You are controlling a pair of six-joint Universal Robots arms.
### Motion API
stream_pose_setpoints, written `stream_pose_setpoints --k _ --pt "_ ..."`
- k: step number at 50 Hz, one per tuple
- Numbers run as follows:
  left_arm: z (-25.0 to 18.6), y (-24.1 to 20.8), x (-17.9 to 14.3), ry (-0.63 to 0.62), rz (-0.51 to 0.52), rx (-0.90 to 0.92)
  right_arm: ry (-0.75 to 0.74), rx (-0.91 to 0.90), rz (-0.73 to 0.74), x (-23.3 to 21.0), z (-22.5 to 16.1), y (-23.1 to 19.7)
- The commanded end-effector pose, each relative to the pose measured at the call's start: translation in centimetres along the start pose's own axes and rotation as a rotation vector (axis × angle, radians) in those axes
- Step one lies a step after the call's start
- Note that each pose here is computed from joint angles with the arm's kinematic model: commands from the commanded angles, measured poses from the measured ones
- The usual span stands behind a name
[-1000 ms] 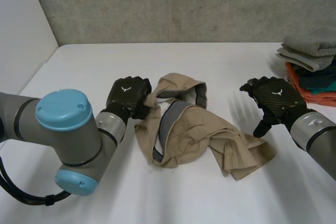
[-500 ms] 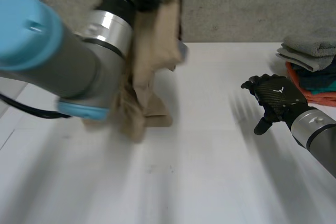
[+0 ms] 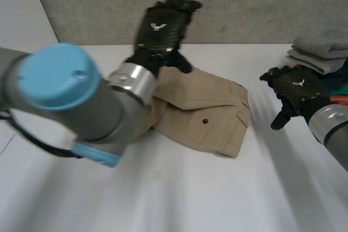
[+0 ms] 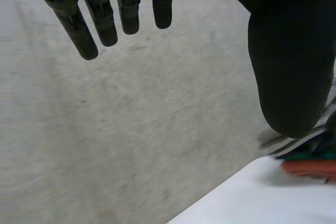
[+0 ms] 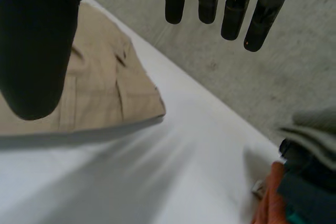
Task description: Fold the laundry.
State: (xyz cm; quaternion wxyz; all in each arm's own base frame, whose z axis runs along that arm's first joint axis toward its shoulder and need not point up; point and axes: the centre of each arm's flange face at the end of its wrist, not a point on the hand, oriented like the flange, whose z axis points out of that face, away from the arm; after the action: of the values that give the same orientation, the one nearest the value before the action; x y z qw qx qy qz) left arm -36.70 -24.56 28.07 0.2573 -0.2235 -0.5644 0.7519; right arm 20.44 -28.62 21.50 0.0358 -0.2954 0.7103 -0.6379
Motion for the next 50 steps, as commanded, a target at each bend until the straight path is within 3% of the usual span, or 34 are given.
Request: stream_pose_setpoints --k 1,7,13,22,40,47,50 --pt "-4.3 2.2 -5.0 -0.121 0.099 -0.178 -0.053 0.016 0.000 -0.6 -3.0 -3.0" --pt "-7.9 6.5 -6.9 -0.172 0.126 -0.385 -0.234 -0.091 0.073 -4.0 -5.0 -2.7" --pt "-8.7 8.6 -7.1 -0.182 0.105 -0.457 -0.383 -0.185 0.081 -9.0 -4.4 -0.2" --pt "-7.0 12.7 -7.3 -0.175 0.087 -0.510 -0.261 -0.206 0.020 -10.4 -0.8 2.7" --pt "-4.2 16.7 -8.8 -0.248 0.122 -0.531 -0.247 -0.169 -0.020 -12.1 3.2 5.3" --pt "-3.8 15.9 -8.8 -0.232 0.184 -0.514 -0.158 -0.094 -0.040 -10.7 3.9 3.9" --pt "-3.2 12.3 -8.9 -0.236 0.218 -0.440 -0.135 -0.033 -0.058 -9.8 3.6 1.8"
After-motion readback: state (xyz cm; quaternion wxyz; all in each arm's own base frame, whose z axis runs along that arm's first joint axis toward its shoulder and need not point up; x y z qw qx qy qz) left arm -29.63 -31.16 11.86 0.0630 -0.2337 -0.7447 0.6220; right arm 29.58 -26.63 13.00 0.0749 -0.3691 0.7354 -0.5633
